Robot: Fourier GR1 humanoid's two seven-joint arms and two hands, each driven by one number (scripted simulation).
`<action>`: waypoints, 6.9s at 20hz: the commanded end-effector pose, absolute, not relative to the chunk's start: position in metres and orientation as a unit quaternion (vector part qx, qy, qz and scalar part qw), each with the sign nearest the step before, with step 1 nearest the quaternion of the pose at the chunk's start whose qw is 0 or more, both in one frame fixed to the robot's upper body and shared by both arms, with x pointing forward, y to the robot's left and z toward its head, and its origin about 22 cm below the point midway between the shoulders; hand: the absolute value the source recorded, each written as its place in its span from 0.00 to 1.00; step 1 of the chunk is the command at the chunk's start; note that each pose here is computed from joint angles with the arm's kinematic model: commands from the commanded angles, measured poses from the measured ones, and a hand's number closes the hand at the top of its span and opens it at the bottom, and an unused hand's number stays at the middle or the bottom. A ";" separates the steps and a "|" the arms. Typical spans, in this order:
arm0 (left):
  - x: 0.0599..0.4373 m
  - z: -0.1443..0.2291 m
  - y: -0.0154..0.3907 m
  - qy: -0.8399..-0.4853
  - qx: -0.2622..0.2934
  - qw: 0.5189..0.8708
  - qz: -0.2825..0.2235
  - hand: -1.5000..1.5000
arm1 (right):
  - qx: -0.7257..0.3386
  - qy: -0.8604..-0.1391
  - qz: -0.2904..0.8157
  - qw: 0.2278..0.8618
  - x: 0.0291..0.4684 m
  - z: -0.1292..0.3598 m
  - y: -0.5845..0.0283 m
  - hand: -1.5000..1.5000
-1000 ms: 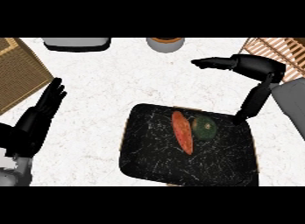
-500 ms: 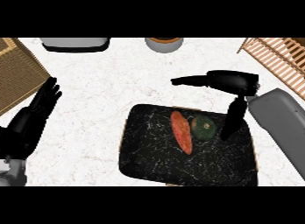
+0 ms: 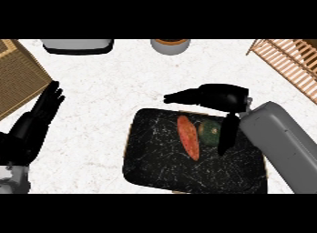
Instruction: Pick the sweet potato from the tray and place it in the tiered shelf
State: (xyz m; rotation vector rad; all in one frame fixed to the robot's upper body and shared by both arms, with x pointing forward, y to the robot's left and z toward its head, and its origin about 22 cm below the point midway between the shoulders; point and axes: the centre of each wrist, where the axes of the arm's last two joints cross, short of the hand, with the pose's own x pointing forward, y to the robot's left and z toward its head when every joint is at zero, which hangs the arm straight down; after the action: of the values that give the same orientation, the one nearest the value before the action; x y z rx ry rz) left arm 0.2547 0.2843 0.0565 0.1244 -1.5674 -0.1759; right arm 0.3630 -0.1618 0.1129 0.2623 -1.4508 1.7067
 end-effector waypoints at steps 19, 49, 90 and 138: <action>0.248 0.055 0.285 -0.708 0.063 0.698 -0.083 0.50 | -0.028 -0.489 0.780 0.390 0.332 0.096 -0.118 0.00; 0.259 0.061 0.271 -0.703 0.051 0.704 -0.085 0.50 | 0.002 -0.406 0.813 0.417 0.347 -0.003 -0.133 0.00; 0.261 0.069 0.282 -0.710 0.052 0.695 -0.100 0.50 | -0.660 -0.436 -0.045 0.610 0.453 0.166 -0.225 1.00; 0.272 0.066 0.259 -0.717 0.031 0.688 -0.110 0.50 | -0.840 -0.314 -0.004 0.442 0.467 0.291 -0.324 1.00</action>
State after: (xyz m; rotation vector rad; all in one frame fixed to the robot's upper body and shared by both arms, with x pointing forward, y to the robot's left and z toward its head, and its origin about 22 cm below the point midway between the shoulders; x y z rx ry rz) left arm 0.2719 0.2584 0.0681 0.0624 -1.6061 -0.2429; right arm 0.4669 -0.3240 0.2872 -2.1203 -0.7024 0.0116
